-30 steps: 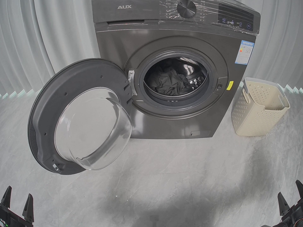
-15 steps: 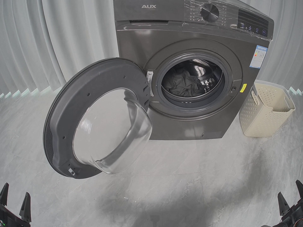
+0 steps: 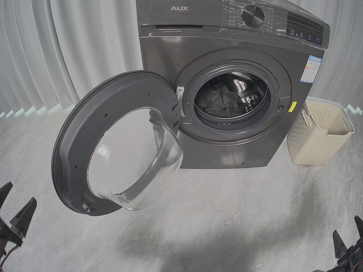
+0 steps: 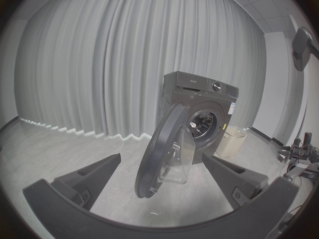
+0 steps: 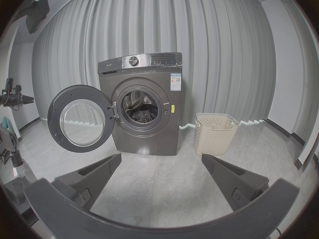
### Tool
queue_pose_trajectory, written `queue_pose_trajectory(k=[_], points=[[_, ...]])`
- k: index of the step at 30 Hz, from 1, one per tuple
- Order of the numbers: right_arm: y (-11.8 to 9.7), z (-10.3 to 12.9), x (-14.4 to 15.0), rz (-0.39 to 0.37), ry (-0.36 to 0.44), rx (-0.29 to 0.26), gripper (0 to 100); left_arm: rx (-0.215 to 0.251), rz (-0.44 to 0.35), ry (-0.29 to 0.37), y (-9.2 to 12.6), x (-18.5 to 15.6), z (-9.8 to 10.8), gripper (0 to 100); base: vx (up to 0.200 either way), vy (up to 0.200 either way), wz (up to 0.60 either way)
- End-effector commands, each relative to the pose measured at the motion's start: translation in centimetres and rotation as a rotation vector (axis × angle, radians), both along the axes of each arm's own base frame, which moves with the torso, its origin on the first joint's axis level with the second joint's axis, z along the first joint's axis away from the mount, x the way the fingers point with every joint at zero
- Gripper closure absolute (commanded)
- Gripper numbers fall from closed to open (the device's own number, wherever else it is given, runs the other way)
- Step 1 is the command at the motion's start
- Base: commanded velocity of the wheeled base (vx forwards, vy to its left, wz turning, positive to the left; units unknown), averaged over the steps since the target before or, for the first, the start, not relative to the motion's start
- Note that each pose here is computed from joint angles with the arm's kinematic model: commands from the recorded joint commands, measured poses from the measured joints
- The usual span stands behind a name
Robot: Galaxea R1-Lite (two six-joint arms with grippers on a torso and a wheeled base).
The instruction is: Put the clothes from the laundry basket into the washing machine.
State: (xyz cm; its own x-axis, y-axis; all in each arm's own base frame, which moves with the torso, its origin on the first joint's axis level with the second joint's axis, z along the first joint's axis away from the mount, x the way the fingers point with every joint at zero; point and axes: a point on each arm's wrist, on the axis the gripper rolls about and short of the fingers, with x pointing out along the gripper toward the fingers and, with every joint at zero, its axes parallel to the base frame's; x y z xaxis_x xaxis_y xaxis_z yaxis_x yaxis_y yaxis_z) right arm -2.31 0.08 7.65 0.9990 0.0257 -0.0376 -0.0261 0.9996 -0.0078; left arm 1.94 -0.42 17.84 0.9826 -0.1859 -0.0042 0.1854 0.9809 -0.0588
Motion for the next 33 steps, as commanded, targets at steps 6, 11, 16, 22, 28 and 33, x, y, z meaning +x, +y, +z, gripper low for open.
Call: queue_pose_trajectory(k=[6,11,16,22,28,33], points=[[0.0,-0.1,-0.1,0.0,-0.013,0.0,0,0.001,-0.181,0.175,-1.4,12.3,1.7,0,0.0,0.0,0.0],[0.0,-0.1,-0.1,0.0,-0.013,0.0,0,0.026,-0.208,0.174,-1.9,13.8,1.4,0,0.0,0.0,0.0],[0.0,-0.1,-0.1,0.0,-0.013,0.0,0,0.021,-0.323,0.154,-3.8,13.9,1.6,0,0.0,0.0,0.0],[0.0,-0.1,-0.1,0.0,-0.013,0.0,0,0.003,-0.456,0.106,-6.1,13.5,2.7,0,0.0,0.0,0.0],[0.0,-0.1,-0.1,0.0,-0.013,0.0,0,0.013,-0.467,0.13,-6.8,14.4,2.4,0,0.0,0.0,0.0],[0.0,-0.1,-0.1,0.0,-0.013,0.0,0,0.003,-0.554,0.143,-8.8,14.8,2.5,0,0.0,0.0,0.0]])
